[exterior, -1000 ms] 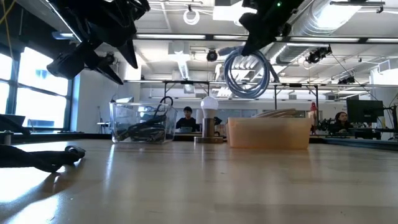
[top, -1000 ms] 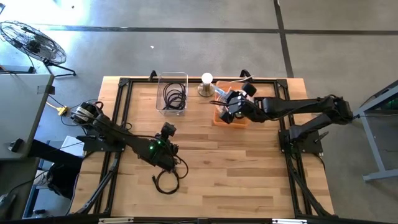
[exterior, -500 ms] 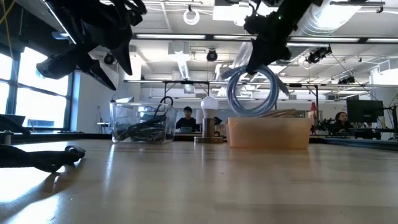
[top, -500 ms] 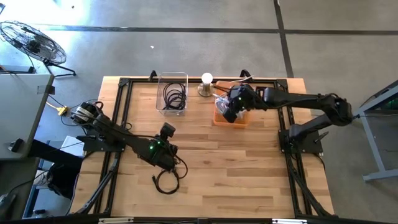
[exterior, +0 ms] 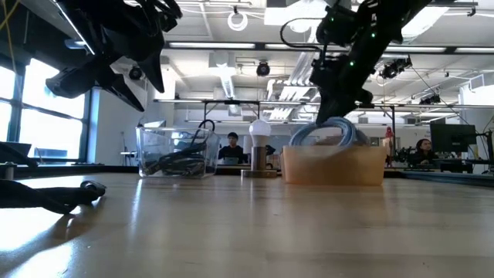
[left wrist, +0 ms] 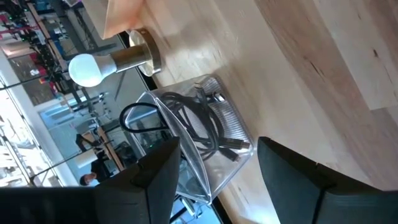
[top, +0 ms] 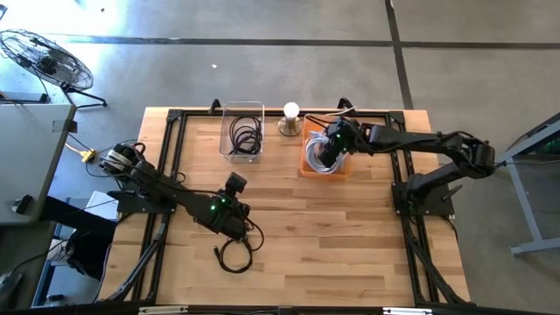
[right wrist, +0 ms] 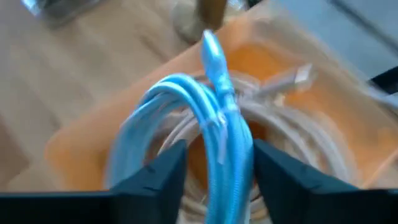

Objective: Pick & Place USB Port
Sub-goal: Put the light blue charger cable into the orange bin, then put the black charger cable into the transparent bin

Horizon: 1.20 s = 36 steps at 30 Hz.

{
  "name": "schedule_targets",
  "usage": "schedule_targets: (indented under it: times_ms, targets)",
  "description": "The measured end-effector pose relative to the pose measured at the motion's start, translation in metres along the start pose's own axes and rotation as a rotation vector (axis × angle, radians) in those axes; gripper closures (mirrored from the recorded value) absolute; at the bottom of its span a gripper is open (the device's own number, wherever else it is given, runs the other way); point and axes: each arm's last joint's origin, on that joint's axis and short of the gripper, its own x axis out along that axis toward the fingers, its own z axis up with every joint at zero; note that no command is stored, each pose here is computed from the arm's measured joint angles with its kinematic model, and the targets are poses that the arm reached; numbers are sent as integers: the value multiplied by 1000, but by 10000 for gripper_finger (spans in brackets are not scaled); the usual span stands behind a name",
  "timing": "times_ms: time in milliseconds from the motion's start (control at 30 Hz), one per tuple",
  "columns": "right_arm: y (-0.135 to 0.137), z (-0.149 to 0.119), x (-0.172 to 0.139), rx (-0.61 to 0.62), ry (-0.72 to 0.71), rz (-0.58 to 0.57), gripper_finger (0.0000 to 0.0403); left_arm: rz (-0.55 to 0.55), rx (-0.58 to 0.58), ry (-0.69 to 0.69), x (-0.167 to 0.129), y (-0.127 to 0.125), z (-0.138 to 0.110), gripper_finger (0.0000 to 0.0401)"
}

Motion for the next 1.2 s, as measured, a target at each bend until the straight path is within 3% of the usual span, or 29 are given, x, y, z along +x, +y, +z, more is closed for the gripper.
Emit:
schedule_targets:
  times_ms: [200, 467, 600, 767, 1000, 1200]
  targets:
    - [7, 3, -4, -89, -52, -16, 145, 2, 0, 0, 0, 0, 0, 192]
    - [19, 13, -28, -185, -249, -58, 129, 6, 45, 34, 0, 0, -5, 192]
    - [29, 12, -47, -230, -317, -19, 129, -217, 139, 82, -4, -9, -15, 192]
    - [42, 9, -64, -231, -378, 49, 128, -508, 99, 48, -10, -20, -13, 192]
    - [65, 0, -75, -278, -415, 123, 128, -774, -145, -44, -16, -26, 2, 192]
    - [81, -9, -85, -312, -449, 126, 128, -954, -279, -120, -22, -28, 14, 192]
